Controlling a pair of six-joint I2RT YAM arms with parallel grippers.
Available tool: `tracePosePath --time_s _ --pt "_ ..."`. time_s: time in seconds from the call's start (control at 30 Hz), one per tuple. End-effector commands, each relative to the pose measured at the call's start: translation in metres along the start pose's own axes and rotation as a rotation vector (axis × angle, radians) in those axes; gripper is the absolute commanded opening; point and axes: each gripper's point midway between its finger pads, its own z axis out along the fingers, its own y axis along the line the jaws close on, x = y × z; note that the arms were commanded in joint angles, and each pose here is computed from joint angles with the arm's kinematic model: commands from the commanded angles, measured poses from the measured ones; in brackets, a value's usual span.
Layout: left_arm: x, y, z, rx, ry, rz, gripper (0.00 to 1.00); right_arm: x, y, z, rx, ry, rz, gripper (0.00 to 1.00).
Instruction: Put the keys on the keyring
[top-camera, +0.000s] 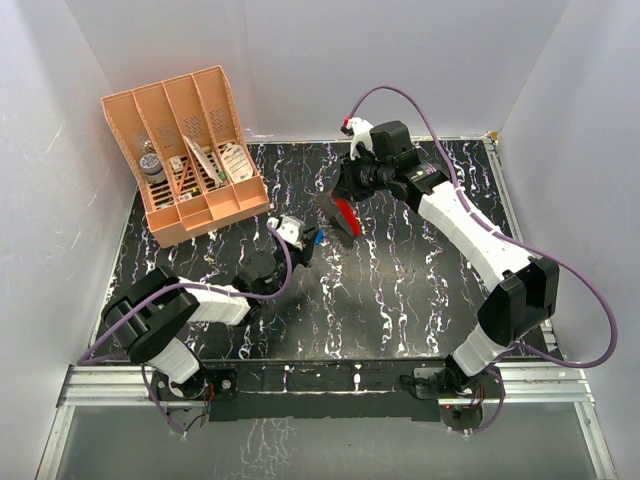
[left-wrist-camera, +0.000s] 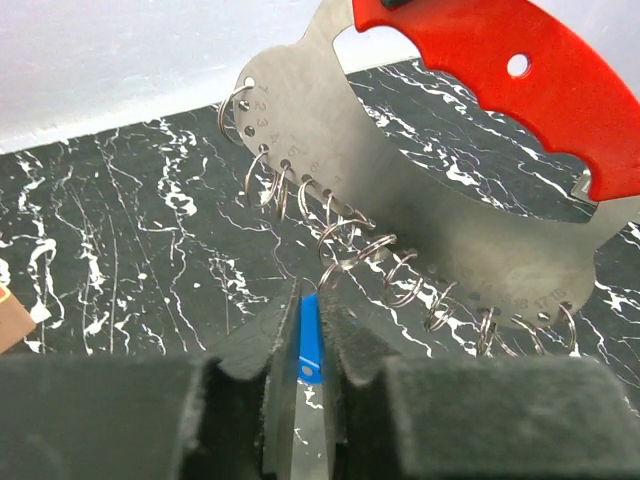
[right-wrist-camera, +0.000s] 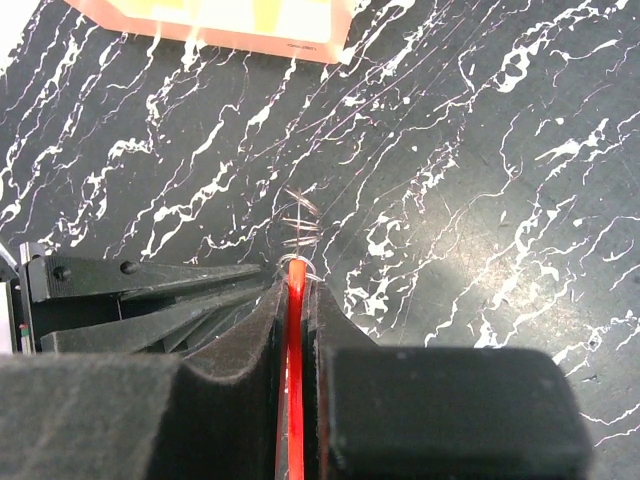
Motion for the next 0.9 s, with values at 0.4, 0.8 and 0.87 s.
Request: tracePosePath --time_s 0.4,0.8,0.87 --pt "-0.029 -0.017 0.002 0.085 -0.047 -0.006 0.35 -0.038 0.014 -0.030 -0.018 -0.126 -0.102 0.00" --pt "-0.033 -0.022 -0.009 0.241 -0.155 -0.004 0.31 -0.039 0.019 -0.038 -0.031 -0.139 -0.118 0.00" --pt "-0.035 -0.017 -0.012 0.276 -0.179 -0.038 0.32 -0.038 0.020 -0.039 -0.035 -0.141 -0.123 0.00"
